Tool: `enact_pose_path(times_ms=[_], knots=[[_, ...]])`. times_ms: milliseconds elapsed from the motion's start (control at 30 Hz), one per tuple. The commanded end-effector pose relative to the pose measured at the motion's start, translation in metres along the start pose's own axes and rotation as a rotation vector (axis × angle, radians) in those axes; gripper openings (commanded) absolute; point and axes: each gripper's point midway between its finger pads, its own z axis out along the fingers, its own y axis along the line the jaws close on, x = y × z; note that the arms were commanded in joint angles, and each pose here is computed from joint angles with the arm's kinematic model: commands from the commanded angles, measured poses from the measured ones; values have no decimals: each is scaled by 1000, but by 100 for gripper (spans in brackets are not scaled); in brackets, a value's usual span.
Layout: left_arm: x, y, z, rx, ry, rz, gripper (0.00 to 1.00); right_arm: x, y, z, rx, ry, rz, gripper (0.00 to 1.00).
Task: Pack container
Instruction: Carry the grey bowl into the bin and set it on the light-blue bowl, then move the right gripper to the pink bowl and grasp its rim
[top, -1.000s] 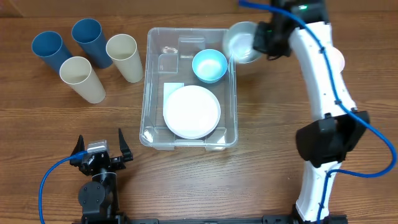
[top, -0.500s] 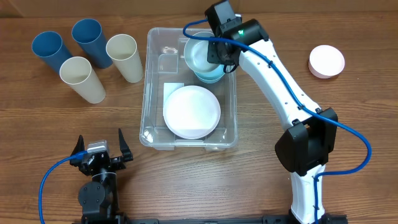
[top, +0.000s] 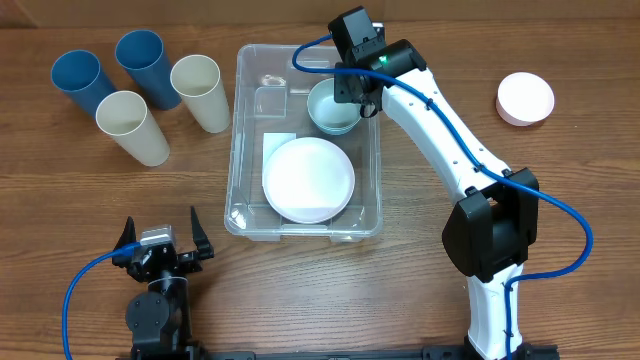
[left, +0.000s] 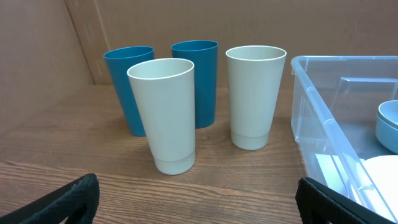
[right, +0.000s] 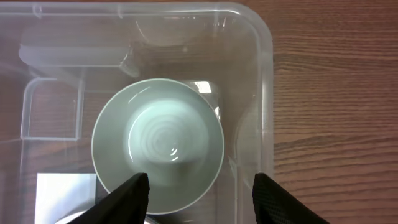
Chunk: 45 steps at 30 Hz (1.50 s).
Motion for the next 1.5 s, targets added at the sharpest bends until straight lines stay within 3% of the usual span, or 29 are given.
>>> enact_pose_path(times_ms=[0,133,233,400,533,667,900,1000,1133,1333,1400,1467], knots=[[-1,0,0,3,-8,14,100,-3,3,-14,-11,2,-35,54],[-1,0,0,2,-8,14,100,-41,0,-96,-63,-103,55,60],[-1,0,0,3,-8,14,100,-73,-61,-127,-25,-171,257,63],[-1,0,0,2,-8,14,100,-62,-239,-96,142,-61,737,64],[-1,0,0,3,-8,14,100,-36,-325,-68,167,-6,896,64],[-1,0,0,3,-8,14,100,-9,-355,-22,200,28,917,66],[-1,0,0,3,-8,14,100,48,-355,57,213,79,920,66],[-1,0,0,3,-8,14,100,65,-354,74,218,103,921,59],[-1,0,0,3,-8,14,100,75,-353,85,225,139,922,29],[-1,0,0,3,-8,14,100,75,-353,86,226,140,921,27],[-1,0,0,3,-8,14,100,77,-353,86,228,148,922,8],[-1,0,0,3,-8,14,100,79,-352,85,230,156,920,4]])
